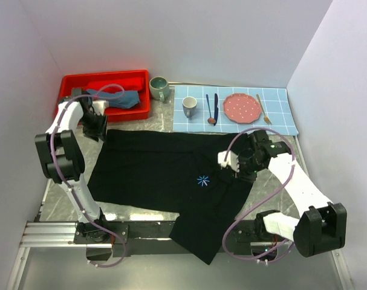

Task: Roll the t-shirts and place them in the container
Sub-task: Fold the T-shirt at the center of the board.

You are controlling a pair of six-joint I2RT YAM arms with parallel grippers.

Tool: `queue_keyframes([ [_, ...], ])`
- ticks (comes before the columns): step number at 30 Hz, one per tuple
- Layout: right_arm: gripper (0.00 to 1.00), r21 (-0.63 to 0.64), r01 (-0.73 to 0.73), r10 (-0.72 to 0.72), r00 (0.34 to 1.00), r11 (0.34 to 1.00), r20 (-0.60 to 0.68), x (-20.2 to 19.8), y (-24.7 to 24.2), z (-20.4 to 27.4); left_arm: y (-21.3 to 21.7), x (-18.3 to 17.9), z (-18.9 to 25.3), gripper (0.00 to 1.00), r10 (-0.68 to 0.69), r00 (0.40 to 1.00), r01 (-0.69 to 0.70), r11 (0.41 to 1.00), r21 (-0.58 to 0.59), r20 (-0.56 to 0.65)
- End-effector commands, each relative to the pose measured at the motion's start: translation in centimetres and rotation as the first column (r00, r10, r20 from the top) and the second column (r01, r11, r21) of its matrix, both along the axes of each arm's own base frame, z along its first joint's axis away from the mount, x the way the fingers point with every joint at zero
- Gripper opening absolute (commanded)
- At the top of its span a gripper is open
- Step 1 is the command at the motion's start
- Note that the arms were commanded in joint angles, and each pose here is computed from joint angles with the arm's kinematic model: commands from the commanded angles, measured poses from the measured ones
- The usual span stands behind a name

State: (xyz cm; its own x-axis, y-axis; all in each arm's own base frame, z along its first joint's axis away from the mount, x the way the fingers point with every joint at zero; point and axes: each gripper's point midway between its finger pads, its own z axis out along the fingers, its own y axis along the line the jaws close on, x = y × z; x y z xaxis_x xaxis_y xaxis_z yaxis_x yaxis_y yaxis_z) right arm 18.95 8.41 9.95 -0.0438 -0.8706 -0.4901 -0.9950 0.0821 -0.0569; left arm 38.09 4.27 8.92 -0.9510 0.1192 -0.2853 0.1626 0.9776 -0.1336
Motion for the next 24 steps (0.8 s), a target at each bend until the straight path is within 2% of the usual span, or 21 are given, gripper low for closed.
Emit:
queue_keyframes([
  [1, 0.43, 0.168, 0.283, -0.287, 0.958, 0.944, -0.001, 4.3, 0.1, 4.4, -0.5, 1.6, 8.0, 0.52, 0.013, 0.978, -0.009, 1.000, -0.019, 0.208],
  [3, 0.45, 0.199, 0.421, -0.407, 0.907, 0.885, -0.111, 6.3, 0.2, 3.9, -0.3, 2.5, 7.2, 0.51, 0.036, 0.978, -0.033, 0.999, -0.020, 0.204],
  [4, 0.45, 0.236, 0.464, -0.455, 0.885, 0.854, -0.094, 8.7, -0.1, 4.8, -0.5, 2.9, 6.7, 0.48, 0.058, 0.980, -0.052, 0.998, -0.038, 0.192],
  [6, 0.45, 0.247, 0.577, -0.540, 0.816, 0.778, -0.206, 11.0, 0.3, 4.2, -1.2, 3.6, 4.4, 0.45, 0.070, 0.987, -0.061, 0.996, -0.071, 0.145],
  [7, 0.45, 0.287, 0.610, -0.584, 0.792, 0.739, -0.178, 13.6, -0.4, 5.2, -2.2, 3.9, 3.7, 0.41, 0.054, 0.990, -0.043, 0.995, -0.088, 0.133],
  [9, 0.46, 0.283, 0.699, -0.656, 0.715, 0.657, -0.241, 16.2, -1.5, 4.4, -3.7, 4.5, 1.6, 0.32, 0.018, 0.996, -0.008, 0.994, -0.107, 0.089],
  [10, 0.45, 0.306, 0.706, -0.676, 0.705, 0.639, -0.214, 18.1, -2.0, 5.2, -4.3, 5.2, 1.5, 0.24, 0.003, 0.996, 0.008, 0.993, -0.116, 0.093],
  [11, 0.46, 0.273, 0.734, -0.692, 0.678, 0.622, -0.247, 19.1, -2.6, 3.7, -5.0, 5.4, 1.1, 0.22, -0.010, 0.996, 0.022, 0.991, -0.135, 0.083],
  [14, 0.43, 0.233, 0.739, -0.694, 0.674, 0.633, -0.252, 21.2, -3.4, 2.3, -6.0, 5.9, -0.9, 0.12, -0.044, 0.998, 0.050, 0.991, -0.127, 0.052],
  [19, 0.43, 0.213, 0.744, -0.711, 0.668, 0.633, -0.220, 24.1, -4.4, 0.7, -5.6, 3.6, -5.1, 0.08, -0.064, 0.997, 0.059, 0.994, -0.091, -0.044],
  [24, 0.42, 0.145, 0.767, -0.739, 0.641, 0.625, -0.206, 26.2, -5.5, -1.8, -4.0, 0.5, -6.7, 0.06, -0.081, 0.992, 0.081, 0.997, -0.008, -0.100],
])
